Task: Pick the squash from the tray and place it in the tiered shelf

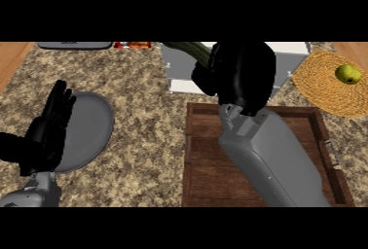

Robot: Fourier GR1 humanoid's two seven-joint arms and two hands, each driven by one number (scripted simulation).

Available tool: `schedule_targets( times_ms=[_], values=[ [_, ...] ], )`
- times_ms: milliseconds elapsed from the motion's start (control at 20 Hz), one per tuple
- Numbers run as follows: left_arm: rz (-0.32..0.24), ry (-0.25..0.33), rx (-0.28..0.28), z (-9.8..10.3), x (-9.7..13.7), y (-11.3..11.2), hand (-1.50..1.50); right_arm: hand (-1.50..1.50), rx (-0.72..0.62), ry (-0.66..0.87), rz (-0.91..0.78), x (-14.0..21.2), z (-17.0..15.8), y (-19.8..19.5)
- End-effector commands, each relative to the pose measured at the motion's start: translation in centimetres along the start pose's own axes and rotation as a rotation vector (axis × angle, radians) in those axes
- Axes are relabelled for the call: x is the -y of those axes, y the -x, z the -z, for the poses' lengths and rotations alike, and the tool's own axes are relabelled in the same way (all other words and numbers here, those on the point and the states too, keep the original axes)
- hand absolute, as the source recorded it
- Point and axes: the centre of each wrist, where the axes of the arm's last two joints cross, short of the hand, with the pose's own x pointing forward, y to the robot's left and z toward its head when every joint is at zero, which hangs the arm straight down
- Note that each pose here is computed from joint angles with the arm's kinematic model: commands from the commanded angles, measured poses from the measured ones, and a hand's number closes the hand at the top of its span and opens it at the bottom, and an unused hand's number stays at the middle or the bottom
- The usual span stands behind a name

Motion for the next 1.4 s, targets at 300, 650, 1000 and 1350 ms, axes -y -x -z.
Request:
schedule_targets(
  times_ms=[300,650,1000,1350],
  values=[
    [-0.004,0.017,0.001,-1.1,0.9,0.6,0.00,1.50,-0.114,0.102,0.077,-4.2,5.3,2.0],
    [-0.016,0.015,0.008,0.4,0.0,0.3,0.00,1.50,-0.088,0.100,0.091,-7.4,7.7,5.5],
    [-0.004,0.018,0.022,0.7,0.9,0.1,0.00,1.50,-0.193,0.144,0.219,-7.4,10.5,6.2],
    [-0.002,0.004,0.014,-1.2,1.0,1.3,0.00,-1.50,-0.174,0.040,0.243,-8.4,11.4,7.8]
  ],
)
